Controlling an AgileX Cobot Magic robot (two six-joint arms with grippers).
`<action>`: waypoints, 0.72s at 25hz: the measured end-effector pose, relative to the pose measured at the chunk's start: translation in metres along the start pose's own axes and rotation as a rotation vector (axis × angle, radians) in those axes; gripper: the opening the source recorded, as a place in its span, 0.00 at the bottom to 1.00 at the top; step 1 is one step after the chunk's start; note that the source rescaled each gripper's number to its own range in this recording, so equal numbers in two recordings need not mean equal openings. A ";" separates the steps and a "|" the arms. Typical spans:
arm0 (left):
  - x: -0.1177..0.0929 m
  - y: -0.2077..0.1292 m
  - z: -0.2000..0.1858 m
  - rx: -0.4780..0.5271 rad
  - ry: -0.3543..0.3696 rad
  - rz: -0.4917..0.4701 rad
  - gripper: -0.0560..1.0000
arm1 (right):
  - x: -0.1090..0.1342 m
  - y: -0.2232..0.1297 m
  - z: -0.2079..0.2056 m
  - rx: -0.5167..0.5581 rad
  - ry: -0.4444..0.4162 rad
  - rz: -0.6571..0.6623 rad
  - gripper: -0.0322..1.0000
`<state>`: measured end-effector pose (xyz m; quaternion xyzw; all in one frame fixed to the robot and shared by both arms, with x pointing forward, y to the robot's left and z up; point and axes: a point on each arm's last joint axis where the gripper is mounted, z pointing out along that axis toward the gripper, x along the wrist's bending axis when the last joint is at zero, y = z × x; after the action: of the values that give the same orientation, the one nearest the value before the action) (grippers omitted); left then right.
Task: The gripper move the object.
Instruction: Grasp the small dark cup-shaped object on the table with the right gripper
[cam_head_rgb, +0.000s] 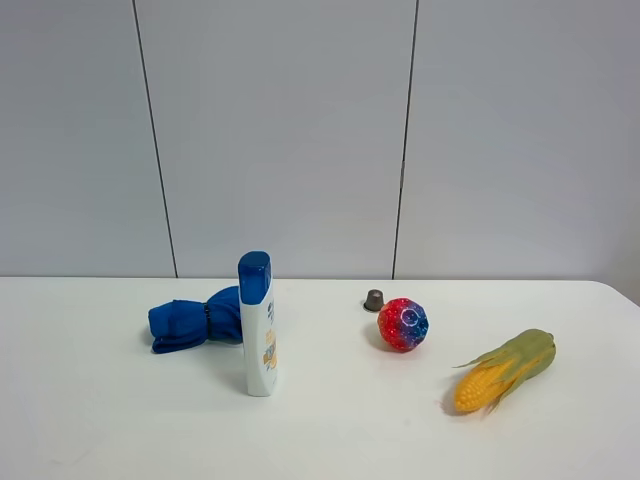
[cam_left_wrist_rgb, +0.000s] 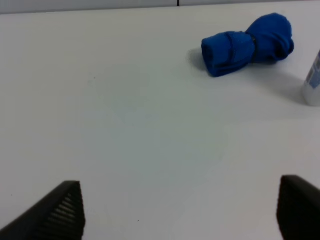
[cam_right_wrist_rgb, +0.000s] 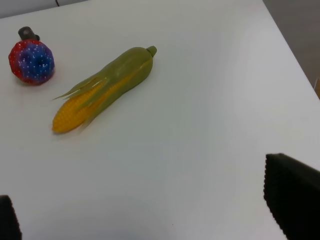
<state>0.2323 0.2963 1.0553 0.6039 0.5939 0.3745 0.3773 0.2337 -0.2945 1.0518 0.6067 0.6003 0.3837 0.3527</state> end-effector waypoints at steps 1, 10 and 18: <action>0.000 0.000 0.000 0.000 0.000 0.000 1.00 | 0.000 0.000 0.000 0.000 0.000 0.000 1.00; 0.000 0.000 0.000 0.000 0.000 0.000 1.00 | 0.000 0.000 0.000 0.000 0.000 0.000 1.00; 0.000 0.000 0.000 0.000 0.000 0.000 1.00 | 0.000 0.000 0.000 0.000 0.000 0.000 1.00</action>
<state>0.2323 0.2963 1.0553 0.6039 0.5939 0.3745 0.3773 0.2337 -0.2945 1.0518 0.6067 0.6003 0.3837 0.3527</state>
